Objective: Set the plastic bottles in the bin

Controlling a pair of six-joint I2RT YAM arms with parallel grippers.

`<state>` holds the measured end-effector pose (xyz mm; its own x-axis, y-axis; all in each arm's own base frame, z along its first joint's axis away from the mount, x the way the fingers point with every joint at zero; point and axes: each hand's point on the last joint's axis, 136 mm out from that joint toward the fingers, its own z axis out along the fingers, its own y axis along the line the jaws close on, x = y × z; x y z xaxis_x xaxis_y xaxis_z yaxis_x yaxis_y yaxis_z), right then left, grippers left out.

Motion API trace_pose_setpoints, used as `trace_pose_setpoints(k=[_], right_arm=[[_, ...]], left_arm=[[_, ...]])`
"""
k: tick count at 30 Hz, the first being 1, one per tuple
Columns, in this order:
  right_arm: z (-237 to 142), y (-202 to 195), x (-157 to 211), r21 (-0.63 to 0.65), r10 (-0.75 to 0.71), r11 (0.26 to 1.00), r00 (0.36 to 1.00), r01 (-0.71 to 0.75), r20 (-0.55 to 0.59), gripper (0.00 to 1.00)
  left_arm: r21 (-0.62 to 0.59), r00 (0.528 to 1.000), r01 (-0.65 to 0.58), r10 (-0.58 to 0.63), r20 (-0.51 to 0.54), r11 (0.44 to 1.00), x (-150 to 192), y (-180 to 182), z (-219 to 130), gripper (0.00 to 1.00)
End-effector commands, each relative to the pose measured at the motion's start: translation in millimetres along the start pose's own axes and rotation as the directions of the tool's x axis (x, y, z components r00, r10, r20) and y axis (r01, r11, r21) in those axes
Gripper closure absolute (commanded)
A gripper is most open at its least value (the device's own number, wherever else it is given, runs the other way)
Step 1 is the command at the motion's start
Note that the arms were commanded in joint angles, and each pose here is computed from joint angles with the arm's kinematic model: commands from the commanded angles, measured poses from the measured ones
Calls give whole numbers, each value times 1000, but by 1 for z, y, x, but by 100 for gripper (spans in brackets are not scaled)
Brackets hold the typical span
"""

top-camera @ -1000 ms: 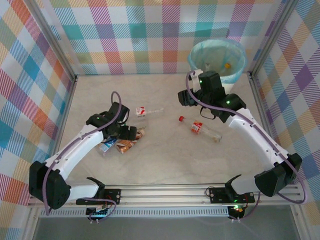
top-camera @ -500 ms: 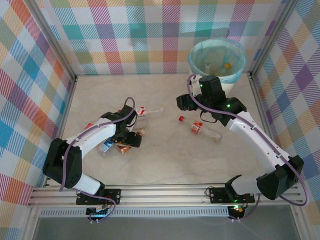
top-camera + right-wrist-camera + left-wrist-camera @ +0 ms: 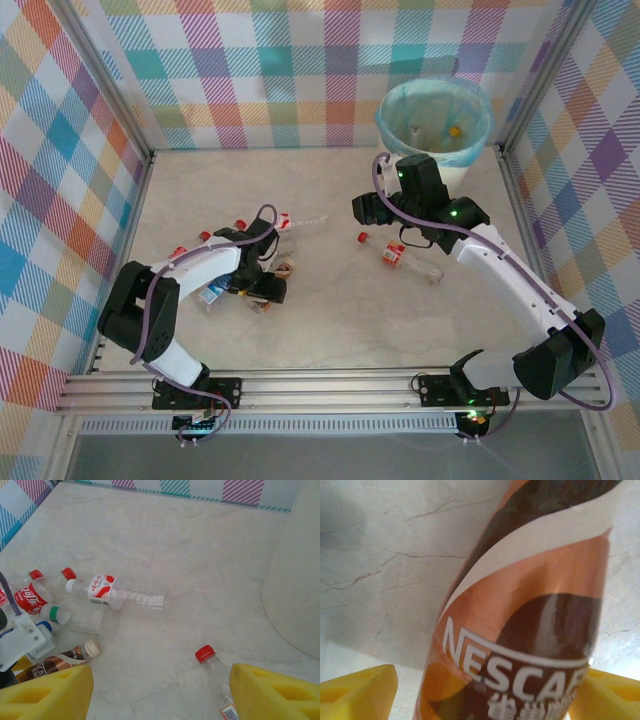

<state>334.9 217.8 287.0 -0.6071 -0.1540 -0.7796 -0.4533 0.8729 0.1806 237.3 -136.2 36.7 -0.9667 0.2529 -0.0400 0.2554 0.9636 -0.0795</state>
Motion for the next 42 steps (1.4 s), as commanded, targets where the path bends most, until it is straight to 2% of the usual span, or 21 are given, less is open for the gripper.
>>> trace_pose_setpoints(k=[1,8,13,16,19,22,24,28,30,33,38,42], right_arm=[[-4,4,-5,-20,9,1000,1000,-9,24,27],[-12,0,-9,4,-8,1000,999,8,44,27],[-25,2,-16,-1,-11,1000,997,11,72,27],[-37,5,-23,-9,-12,1000,994,13,105,27],[-52,17,-33,-76,-14,997,987,26,158,26],[-70,45,-45,-227,-12,971,970,69,242,25],[-84,69,-51,-357,-6,927,955,117,297,23],[-108,110,-58,-584,33,791,939,185,342,20],[-116,125,-59,-670,50,716,943,196,329,20],[-120,136,-61,-735,68,656,956,173,285,20],[-114,147,-60,-784,93,610,972,116,216,20],[-109,159,-55,-812,88,576,981,93,175,22]], left_arm=[[18,1000,-7,8,-23,1000,4,-7,6,21],[41,1000,-23,24,-18,999,6,-15,3,31],[69,999,-48,46,24,996,6,-22,-19,35],[81,994,-70,63,87,994,5,-25,-43,35],[176,971,-136,96,218,975,2,-43,-77,36],[278,905,-251,123,407,927,-3,-66,-121,36],[320,825,-347,125,551,881,-5,-81,-158,36],[345,676,-476,85,732,809,-3,-99,-213,36],[353,618,-519,56,784,778,-1,-105,-236,36],[354,551,-567,23,834,744,3,-112,-264,37],[346,455,-620,-37,890,704,6,-119,-302,38],[342,405,-652,-70,912,676,7,-124,-322,38]])
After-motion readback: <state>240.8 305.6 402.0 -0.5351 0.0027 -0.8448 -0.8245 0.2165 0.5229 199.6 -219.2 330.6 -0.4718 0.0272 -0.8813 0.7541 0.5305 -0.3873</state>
